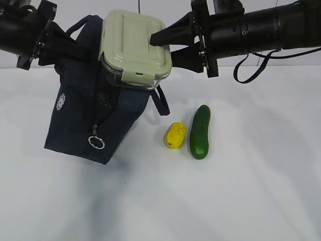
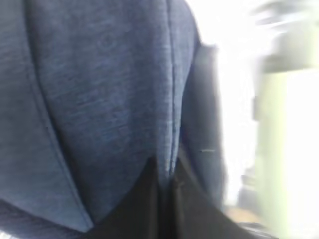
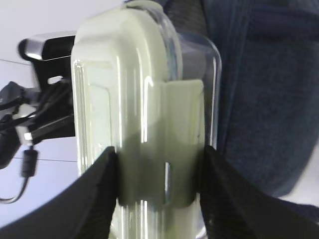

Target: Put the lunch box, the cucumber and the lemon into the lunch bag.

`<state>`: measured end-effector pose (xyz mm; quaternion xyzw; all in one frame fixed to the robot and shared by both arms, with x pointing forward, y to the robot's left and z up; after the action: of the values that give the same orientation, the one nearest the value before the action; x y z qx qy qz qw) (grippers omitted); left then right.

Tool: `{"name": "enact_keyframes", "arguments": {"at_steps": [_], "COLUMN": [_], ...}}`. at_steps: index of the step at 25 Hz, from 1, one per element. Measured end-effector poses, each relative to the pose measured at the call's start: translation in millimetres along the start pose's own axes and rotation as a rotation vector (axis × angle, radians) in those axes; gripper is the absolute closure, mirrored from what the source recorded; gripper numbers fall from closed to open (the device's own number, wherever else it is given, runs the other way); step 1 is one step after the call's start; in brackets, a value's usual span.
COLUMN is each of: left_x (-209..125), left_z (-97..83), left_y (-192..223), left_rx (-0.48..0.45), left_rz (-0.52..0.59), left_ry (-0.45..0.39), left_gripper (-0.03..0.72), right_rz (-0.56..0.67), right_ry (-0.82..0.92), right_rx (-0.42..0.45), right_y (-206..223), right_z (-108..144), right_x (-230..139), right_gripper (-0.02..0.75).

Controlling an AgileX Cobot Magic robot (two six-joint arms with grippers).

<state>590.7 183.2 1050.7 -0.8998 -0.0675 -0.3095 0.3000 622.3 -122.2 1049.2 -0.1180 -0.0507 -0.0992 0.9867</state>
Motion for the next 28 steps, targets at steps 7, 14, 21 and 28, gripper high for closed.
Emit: {"name": "enact_keyframes", "arguments": {"at_steps": [7,14,21,28], "left_x": [2.3,3.8,6.0,9.0], "left_z": [-6.2,-5.0,-2.4,-5.9], "left_y": [-0.1,2.2,15.3,29.3], "left_rx": [-0.056,-0.072,-0.127,-0.2], "left_rz": [-0.022,-0.038,-0.067,-0.109], "left_ry": [0.013,0.028,-0.01,-0.054], "left_gripper": [0.694,0.694,0.694,0.694], "right_rz": [-0.008,-0.008,-0.012,-0.018], "right_ry": [0.035,0.078,-0.009,-0.019], "right_rx": [-0.126,-0.1,-0.079,-0.103], "right_y": [11.4,24.4,41.5,45.5], "right_z": [-44.5,-53.4,-28.6,-33.0], "right_x": [9.0,10.7,12.2,13.4], "right_gripper": [0.369,0.369,0.369,0.369]}}
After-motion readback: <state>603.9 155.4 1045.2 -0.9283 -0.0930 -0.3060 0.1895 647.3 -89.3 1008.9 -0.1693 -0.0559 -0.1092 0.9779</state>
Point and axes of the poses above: a point on each arm's last joint axis where the gripper is mounted, y pointing out along that axis toward the gripper, z along the wrist's bending axis when the last joint is at zero, x = y × z, the point moved 2 cm from there along y, pointing out along that axis toward the gripper, and after that the axes turned 14 degrees about y, right-handed, at the moved point
